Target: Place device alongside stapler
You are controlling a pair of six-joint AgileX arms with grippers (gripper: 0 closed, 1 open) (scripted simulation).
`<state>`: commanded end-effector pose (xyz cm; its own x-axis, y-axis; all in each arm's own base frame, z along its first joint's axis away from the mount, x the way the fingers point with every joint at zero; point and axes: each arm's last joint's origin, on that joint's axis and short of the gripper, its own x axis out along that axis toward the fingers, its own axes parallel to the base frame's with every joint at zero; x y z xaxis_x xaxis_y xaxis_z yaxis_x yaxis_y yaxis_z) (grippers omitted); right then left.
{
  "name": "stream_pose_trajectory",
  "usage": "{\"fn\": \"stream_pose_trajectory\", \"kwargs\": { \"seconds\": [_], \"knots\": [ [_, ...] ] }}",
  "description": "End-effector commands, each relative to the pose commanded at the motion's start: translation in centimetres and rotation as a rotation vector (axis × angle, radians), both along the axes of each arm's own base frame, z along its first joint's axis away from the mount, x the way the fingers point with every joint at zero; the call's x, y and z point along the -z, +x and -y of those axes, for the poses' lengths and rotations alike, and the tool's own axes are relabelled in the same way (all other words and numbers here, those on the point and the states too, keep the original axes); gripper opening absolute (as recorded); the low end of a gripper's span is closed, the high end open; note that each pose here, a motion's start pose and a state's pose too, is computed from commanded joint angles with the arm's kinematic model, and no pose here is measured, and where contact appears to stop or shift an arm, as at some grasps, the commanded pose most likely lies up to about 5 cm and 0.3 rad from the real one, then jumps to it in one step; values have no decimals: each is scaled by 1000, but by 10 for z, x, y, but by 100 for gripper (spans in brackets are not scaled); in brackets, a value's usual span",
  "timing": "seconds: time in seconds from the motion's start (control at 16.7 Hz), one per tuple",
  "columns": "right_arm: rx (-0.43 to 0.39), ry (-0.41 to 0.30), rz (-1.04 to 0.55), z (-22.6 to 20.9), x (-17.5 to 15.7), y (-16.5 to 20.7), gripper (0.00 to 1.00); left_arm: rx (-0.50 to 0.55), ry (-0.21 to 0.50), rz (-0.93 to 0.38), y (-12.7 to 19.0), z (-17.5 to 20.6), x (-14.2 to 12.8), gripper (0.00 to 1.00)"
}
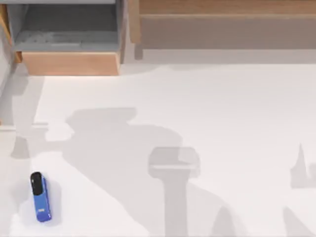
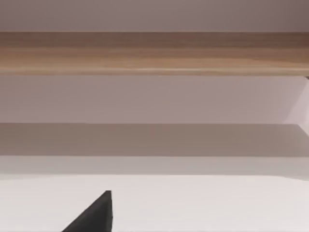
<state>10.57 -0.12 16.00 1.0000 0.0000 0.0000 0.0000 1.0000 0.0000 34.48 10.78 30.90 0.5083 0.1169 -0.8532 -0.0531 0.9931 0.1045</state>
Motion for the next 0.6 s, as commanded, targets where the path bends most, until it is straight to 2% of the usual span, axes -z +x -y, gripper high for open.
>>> {"fn": "stream_pose_trajectory", "kwargs": {
  "seconds": [0.3, 0.6],
  "knots": [
    [0, 0, 0, 0, 0, 0, 100, 26, -50, -241, 79, -46, 57, 100],
    [0, 0, 0, 0, 0, 0, 100, 73, -89, -396, 123, -67, 122, 100]
  ]
}}
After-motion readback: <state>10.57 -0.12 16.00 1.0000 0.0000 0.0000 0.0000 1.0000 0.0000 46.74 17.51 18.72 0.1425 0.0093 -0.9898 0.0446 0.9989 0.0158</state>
